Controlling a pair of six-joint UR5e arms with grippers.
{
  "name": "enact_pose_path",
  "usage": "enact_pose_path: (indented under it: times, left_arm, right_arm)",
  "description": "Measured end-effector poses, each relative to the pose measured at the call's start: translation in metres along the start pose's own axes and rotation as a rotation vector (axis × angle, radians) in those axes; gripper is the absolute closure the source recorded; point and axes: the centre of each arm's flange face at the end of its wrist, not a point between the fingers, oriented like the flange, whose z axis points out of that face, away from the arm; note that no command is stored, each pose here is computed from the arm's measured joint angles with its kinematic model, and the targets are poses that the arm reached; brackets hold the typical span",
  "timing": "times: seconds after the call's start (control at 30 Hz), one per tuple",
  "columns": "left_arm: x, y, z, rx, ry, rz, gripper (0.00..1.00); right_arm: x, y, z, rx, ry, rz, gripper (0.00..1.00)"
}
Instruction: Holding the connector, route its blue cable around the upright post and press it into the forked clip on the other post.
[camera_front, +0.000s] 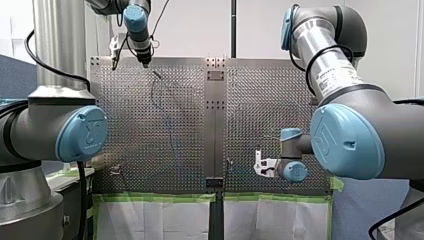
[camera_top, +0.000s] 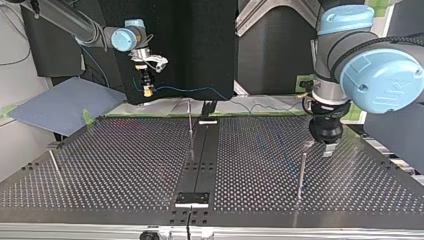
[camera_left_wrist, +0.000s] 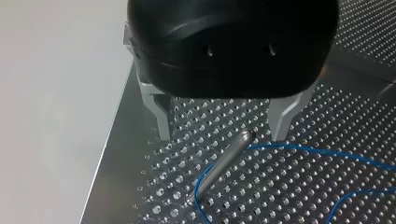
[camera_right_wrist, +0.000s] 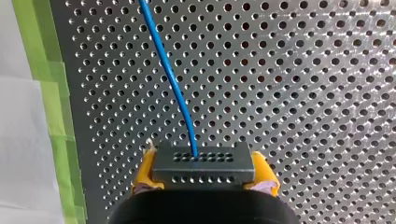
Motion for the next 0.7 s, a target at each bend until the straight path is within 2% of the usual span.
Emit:
enact_pose_path:
  times: [0.3,0.7]
  left_arm:
    - [-0.0001,0.0031,-0.0010,-0.042,-0.005,0.002,0.00]
    - [0.0000,0.0031,-0.0015,-0.048,-0.005,0.000,0.00]
  right_arm:
    - [-0.0001,-0.0017,-0.0001,0.005,-0.001,0.000,1.00]
    - [-0.0002,-0.0031,-0.0005,0.007,-0.001,0.000,1.00]
